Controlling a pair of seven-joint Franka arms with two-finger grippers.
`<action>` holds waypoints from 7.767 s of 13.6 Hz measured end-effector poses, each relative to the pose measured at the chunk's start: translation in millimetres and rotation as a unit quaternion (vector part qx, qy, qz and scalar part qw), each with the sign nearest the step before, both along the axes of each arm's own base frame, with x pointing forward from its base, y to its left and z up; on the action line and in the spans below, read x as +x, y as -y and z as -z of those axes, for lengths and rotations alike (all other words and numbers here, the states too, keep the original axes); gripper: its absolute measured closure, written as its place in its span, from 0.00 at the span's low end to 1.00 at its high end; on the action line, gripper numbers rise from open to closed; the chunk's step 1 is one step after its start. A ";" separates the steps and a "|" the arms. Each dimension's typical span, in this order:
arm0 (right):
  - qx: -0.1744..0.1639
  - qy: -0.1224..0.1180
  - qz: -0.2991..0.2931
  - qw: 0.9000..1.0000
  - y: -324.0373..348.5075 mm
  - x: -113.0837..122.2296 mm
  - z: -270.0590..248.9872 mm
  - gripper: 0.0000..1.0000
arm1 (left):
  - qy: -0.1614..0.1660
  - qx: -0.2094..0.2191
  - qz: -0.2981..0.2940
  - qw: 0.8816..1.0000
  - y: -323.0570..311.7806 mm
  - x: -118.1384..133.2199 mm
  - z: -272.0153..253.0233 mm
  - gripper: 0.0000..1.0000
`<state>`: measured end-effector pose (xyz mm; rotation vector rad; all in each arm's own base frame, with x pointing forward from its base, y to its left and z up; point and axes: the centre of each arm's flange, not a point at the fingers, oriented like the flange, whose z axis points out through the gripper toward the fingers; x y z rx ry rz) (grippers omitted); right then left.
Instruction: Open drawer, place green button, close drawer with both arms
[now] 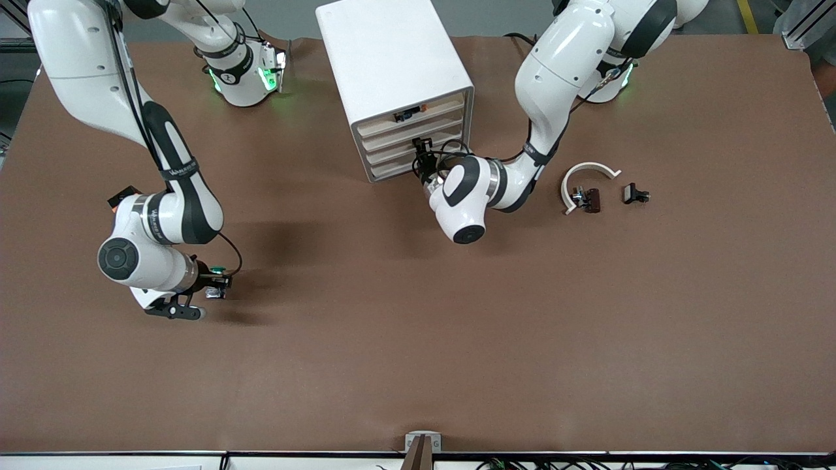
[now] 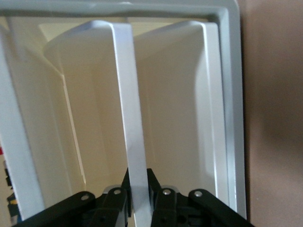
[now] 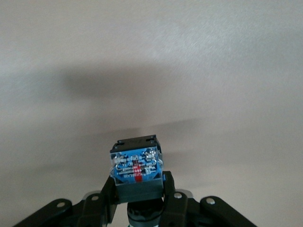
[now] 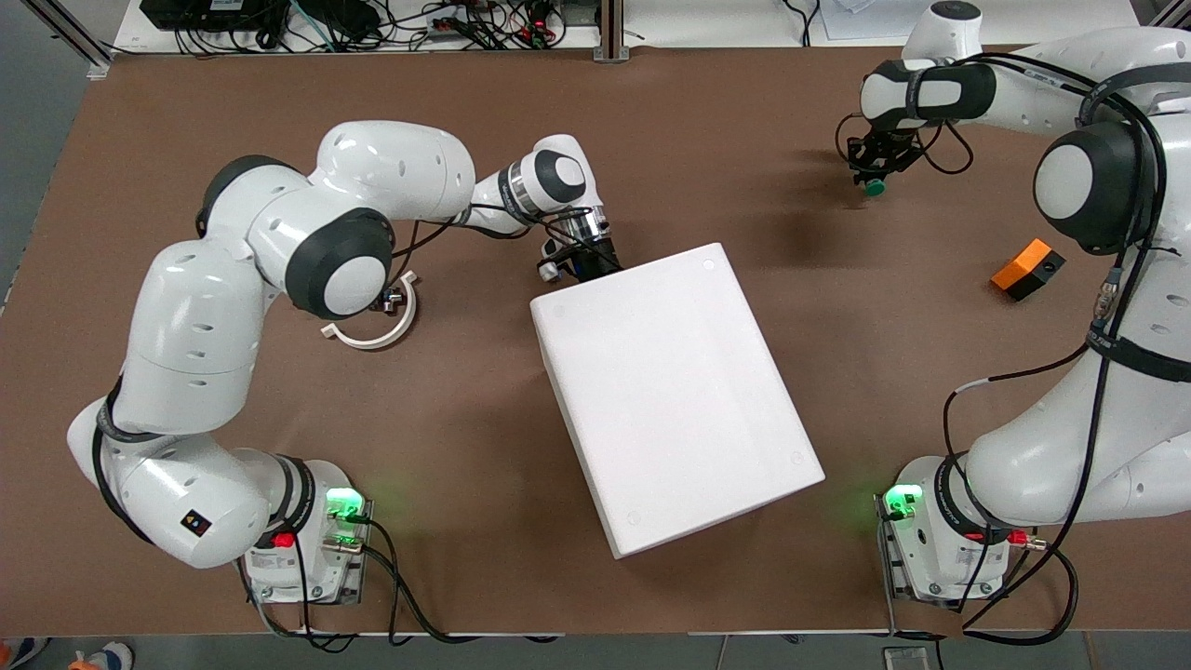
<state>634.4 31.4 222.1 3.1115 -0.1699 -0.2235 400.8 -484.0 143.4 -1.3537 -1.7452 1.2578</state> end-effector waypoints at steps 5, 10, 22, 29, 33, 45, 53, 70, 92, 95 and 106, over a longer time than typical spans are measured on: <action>-0.008 -0.034 0.020 0.999 -20.5 -12.5 -44.2 0.59 | 0.001 0.007 -0.025 1.000 -19.4 27.5 -3.8 0.90; -0.043 -0.077 0.083 0.993 -86.2 -30.6 -97.8 0.59 | 0.017 -0.002 -0.088 0.996 -69.8 92.3 -12.8 0.90; -0.104 -0.046 0.318 0.941 -351.9 -112.5 -181.6 0.59 | 0.103 -0.015 -0.107 0.989 -113.6 169.6 -52.9 0.00; -0.071 -0.071 0.437 0.894 -421.4 -136.8 -168.1 0.59 | 0.292 0.056 0.044 0.954 -138.0 213.1 -120.8 0.00; -0.088 -0.066 0.465 0.878 -466.3 -168.5 -133.6 0.59 | 0.388 0.017 0.121 0.913 -193.0 247.8 -188.8 0.00; -0.105 -0.072 0.462 0.878 -507.2 -201.6 -65.6 0.59 | 0.439 -0.157 0.485 0.740 -278.9 238.9 -285.5 0.00; -0.097 -0.071 0.454 0.883 -521.5 -215.6 -63.0 0.45 | 0.473 -0.210 0.552 0.654 -243.0 184.5 -195.9 0.00; -0.009 -0.074 0.373 0.925 -317.7 -139.8 -363.4 0.00 | 0.480 -0.242 0.564 0.627 -71.8 91.9 -80.4 0.00; 0.036 0.001 0.042 0.998 59.5 -101.9 -388.6 0.00 | 0.425 -0.359 0.491 0.670 49.0 -52.1 -55.5 0.00; 0.030 0.023 0.040 0.998 60.0 -102.7 -409.0 0.00 | 0.423 -0.347 0.478 0.687 50.3 -54.9 -54.1 0.00; 0.024 0.041 0.040 0.998 61.3 -102.4 -426.2 0.00 | 0.511 -0.216 0.432 0.711 -128.0 169.0 -125.6 0.00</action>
